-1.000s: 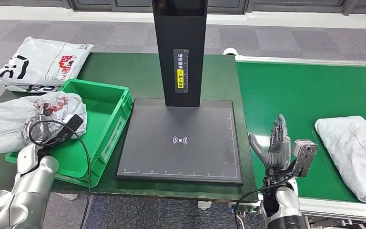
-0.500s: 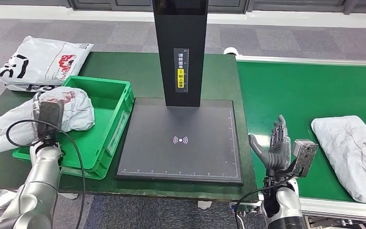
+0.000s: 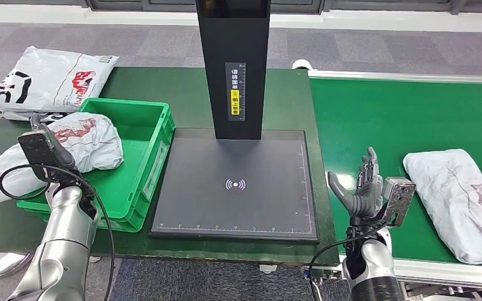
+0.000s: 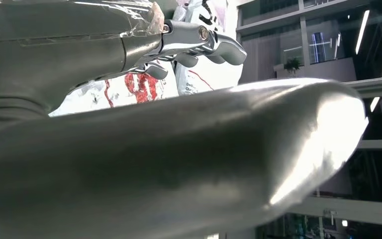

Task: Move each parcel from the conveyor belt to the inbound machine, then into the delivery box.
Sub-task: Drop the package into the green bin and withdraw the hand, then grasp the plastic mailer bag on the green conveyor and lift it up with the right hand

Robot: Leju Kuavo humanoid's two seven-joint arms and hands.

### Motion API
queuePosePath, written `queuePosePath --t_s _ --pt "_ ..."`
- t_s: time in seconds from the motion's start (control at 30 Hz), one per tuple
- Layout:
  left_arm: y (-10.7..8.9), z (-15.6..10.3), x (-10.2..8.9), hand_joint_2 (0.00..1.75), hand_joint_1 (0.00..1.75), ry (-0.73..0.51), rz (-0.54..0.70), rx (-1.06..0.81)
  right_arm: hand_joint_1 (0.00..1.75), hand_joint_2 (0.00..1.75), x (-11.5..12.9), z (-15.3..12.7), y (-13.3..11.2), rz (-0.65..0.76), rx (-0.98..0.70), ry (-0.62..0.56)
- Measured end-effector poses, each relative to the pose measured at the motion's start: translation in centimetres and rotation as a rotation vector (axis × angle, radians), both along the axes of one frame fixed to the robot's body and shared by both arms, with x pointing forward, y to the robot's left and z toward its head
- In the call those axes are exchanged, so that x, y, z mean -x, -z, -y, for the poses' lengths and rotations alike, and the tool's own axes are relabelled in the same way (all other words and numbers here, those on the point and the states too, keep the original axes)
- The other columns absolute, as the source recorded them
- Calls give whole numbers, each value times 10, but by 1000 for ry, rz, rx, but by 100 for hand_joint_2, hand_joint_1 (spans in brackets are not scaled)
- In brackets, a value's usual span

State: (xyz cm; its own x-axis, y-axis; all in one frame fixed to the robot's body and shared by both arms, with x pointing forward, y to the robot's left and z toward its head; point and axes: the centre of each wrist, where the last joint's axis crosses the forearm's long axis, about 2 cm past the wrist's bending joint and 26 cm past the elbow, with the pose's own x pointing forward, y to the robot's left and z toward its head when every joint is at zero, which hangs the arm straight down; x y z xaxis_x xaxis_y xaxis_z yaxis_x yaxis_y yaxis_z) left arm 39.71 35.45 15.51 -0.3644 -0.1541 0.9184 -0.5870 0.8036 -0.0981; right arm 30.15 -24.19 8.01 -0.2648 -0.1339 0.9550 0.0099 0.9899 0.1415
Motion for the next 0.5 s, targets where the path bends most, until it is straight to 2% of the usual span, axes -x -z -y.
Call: queuePosePath --t_s 0.33,0.47,0.5 --pt "-1 2 1 0 0 2 8 3 0 175 0 0 1 -6 0 -1" --pt "-1 4 1 0 0 22 14 7 0 0 0 0 2 -8 3 4" --pt "-1 5 0 0 0 38 17 9 0 44 0 0 2 -8 6 8"
